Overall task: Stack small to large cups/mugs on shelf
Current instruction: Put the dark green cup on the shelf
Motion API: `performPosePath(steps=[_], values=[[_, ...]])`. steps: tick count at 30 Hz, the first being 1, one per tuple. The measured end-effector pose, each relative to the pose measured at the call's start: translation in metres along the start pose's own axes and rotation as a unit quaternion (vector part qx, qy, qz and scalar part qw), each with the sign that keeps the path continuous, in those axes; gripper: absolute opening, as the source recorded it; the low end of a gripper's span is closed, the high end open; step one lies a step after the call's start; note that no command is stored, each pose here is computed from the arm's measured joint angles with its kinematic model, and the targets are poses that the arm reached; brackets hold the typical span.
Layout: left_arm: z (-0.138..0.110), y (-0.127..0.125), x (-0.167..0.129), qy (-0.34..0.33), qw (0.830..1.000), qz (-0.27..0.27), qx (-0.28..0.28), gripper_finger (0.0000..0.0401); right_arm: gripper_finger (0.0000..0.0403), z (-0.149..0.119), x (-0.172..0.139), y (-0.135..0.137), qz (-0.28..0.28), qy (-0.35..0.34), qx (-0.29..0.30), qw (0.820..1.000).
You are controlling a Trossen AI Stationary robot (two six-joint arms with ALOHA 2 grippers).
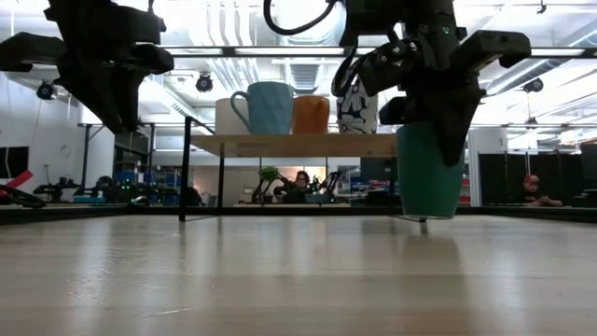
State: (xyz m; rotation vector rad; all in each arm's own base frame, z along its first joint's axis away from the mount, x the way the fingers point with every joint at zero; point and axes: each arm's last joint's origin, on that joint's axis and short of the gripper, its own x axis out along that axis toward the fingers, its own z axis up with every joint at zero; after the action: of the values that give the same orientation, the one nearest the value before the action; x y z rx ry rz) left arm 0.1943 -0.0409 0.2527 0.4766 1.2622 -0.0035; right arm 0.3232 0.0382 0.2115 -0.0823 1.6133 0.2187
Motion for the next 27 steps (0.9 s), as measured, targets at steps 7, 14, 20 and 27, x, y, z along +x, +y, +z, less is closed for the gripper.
performPosePath(steps=[7, 14, 20, 27], values=[[0.000, 0.000, 0.000, 0.000, 1.000, 0.000, 0.000, 0.0080, 0.0009, -0.001, 0.002, 0.000, 0.007, 0.001, 0.003, 1.000], [0.000, 0.000, 0.000, 0.000, 1.000, 0.000, 0.000, 0.0080, 0.0008, -0.003, 0.002, -0.002, 0.010, 0.010, 0.003, 1.000], [0.000, 0.000, 0.000, 0.000, 1.000, 0.000, 0.000, 0.0080, 0.0008, -0.008, -0.016, -0.016, -0.013, 0.042, 0.018, 0.999], [0.000, 0.000, 0.000, 0.000, 1.000, 0.000, 0.000, 0.0080, 0.0008, -0.004, -0.060, -0.038, 0.003, -0.004, 0.039, 0.999]])
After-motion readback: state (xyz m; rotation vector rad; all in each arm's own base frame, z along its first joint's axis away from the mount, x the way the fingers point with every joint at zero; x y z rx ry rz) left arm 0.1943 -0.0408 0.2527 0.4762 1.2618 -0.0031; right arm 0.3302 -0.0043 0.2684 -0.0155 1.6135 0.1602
